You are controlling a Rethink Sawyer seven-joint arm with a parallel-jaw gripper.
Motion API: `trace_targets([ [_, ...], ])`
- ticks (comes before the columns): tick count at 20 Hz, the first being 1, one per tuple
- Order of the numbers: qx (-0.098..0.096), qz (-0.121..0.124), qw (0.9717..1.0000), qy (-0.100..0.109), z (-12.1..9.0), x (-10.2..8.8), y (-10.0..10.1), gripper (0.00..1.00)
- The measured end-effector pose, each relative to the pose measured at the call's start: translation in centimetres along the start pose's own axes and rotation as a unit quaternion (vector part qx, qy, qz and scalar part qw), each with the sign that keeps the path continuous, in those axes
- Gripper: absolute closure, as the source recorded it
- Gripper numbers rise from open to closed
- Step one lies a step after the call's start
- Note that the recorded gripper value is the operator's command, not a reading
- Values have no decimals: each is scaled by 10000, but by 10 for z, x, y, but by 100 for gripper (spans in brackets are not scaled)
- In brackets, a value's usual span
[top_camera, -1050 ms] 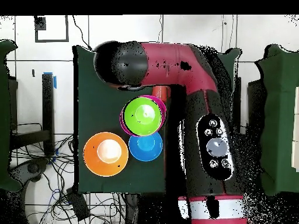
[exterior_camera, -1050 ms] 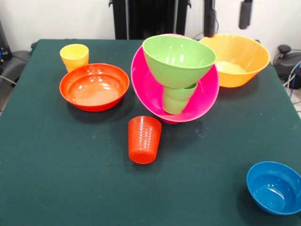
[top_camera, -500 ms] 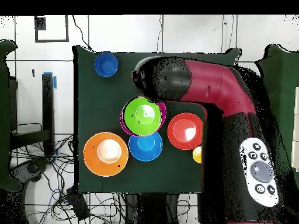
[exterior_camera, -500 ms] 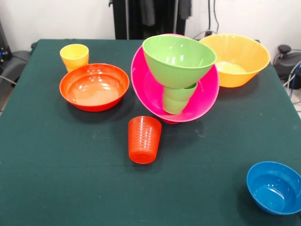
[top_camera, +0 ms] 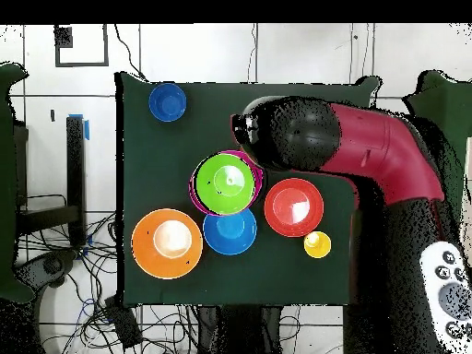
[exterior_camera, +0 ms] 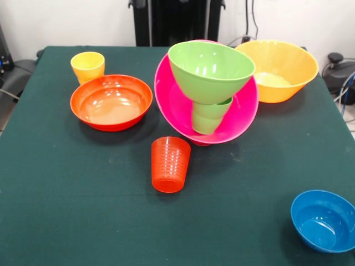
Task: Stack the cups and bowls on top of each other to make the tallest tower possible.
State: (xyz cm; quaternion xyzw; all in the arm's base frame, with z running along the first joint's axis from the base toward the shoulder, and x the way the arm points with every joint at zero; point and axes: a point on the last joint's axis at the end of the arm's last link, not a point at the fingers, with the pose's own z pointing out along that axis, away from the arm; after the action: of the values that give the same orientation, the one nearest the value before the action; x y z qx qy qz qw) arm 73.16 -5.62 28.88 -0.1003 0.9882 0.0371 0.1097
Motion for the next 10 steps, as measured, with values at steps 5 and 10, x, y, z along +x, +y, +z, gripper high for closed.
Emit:
trace_targets([
  [5, -14, 28, 10000, 29, -8, 12, -4, 0],
  [10, -27, 34, 10000, 23, -12, 20, -5, 0],
])
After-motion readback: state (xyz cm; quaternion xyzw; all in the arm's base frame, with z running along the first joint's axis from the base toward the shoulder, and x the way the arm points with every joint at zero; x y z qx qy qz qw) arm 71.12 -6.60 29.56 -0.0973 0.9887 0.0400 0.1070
